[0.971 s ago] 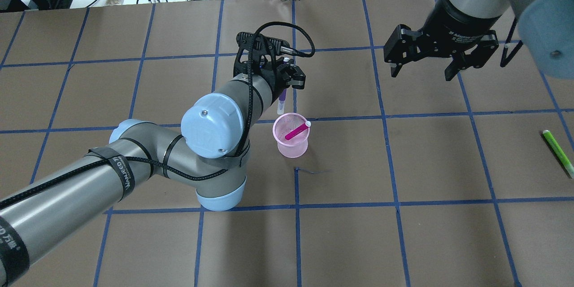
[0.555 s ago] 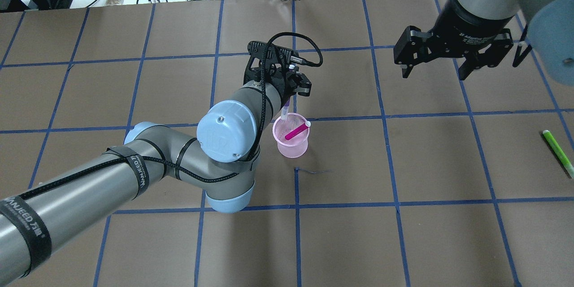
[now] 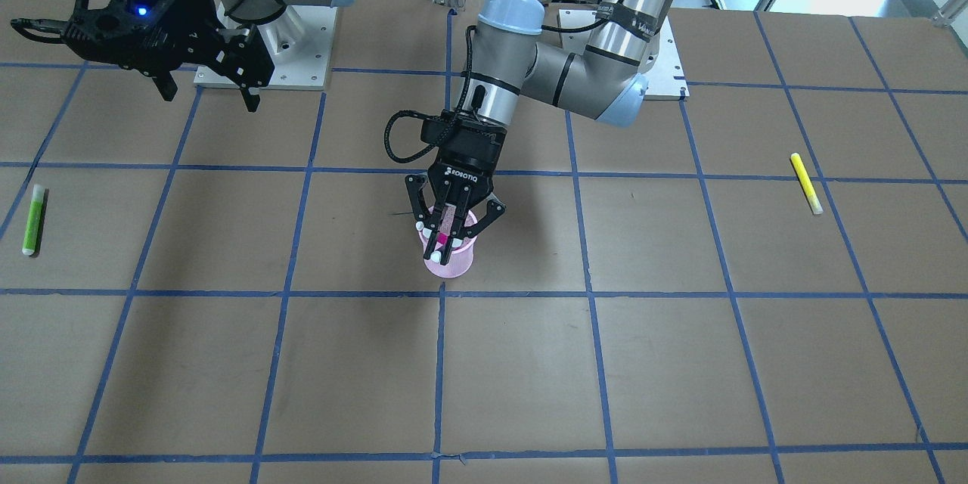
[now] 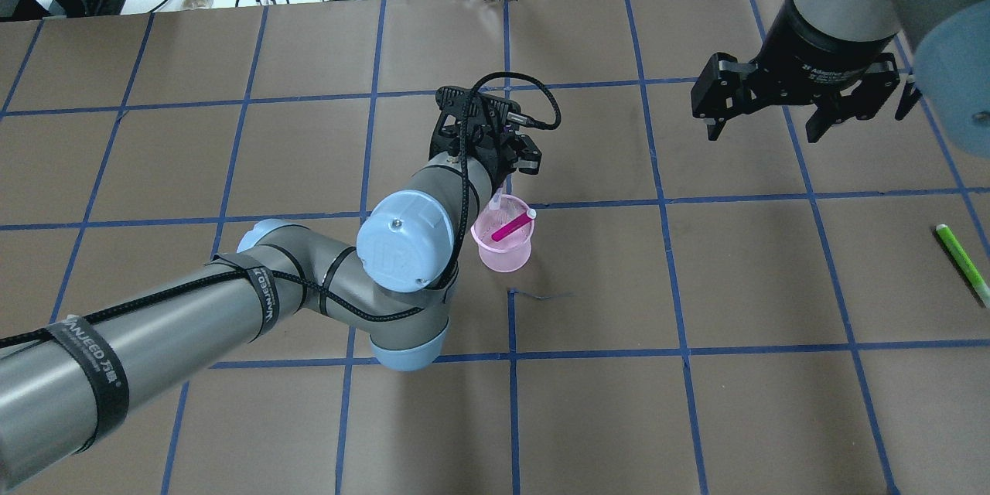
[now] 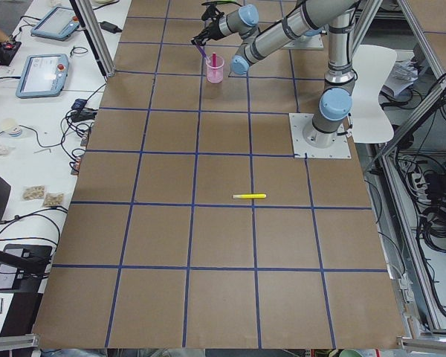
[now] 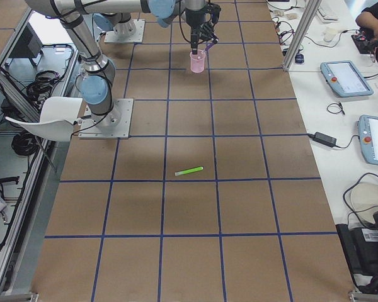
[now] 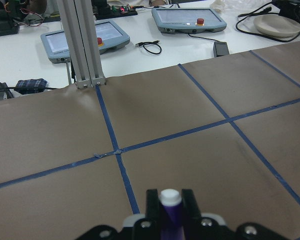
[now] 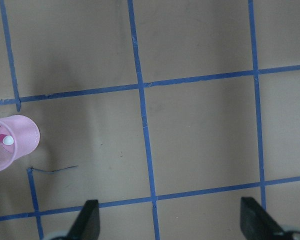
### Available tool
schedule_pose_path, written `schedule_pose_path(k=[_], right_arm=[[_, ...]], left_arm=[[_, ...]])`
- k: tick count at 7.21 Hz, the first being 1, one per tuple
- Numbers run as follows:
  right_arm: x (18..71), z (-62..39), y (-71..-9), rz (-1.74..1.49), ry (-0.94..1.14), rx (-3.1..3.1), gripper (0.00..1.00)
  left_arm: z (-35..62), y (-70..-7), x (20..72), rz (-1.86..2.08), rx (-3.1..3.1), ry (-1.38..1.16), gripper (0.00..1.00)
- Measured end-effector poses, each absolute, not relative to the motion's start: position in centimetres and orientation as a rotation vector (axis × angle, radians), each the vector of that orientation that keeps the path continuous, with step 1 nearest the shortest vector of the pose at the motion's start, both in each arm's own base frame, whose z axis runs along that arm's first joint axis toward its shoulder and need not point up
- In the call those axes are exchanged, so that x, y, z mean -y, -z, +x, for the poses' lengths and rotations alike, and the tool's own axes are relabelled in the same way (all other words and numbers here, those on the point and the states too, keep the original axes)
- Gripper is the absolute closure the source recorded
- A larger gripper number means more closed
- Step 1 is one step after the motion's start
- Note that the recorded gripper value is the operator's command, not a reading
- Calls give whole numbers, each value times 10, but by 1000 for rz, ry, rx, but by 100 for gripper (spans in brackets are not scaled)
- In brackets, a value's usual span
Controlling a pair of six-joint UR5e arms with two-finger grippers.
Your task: Insert purple and pink pens into pink cup
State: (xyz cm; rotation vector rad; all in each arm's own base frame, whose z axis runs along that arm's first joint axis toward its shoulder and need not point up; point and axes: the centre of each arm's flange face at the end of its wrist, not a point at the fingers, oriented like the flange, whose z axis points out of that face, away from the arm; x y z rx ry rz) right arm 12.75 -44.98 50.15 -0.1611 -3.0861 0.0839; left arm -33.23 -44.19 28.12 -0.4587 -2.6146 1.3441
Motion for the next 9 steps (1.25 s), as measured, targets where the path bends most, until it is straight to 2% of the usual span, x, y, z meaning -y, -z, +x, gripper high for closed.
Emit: schedule_pose_path(k=[1,2,3,5,6,7,9], right_arm=[[449,128,-502,-161,-85,3088,0],[447,130,-504,-161,-92,3093,0],[444,132,-508,-160,-105,3096,0],[442,133,-513,-161,-117,3101,0],[442,133,-514,-165,-102,3116,0],[441,135,-512,-172,-73,3135,0],[441,135,-507,-212,-39,3153,0]], left_arm=[[-332,-278,438,-458,2617,-1348,94],[-332,-274,436,-458,2623,-1344,84],[-332,-268,436,-459,2632,-1335,83],[-333,-260,437,-462,2646,-1317,52],[-333,-258,437,-461,2646,-1314,41],[-334,-258,437,-454,2643,-1314,34],[-334,-258,437,-429,2641,-1308,34]])
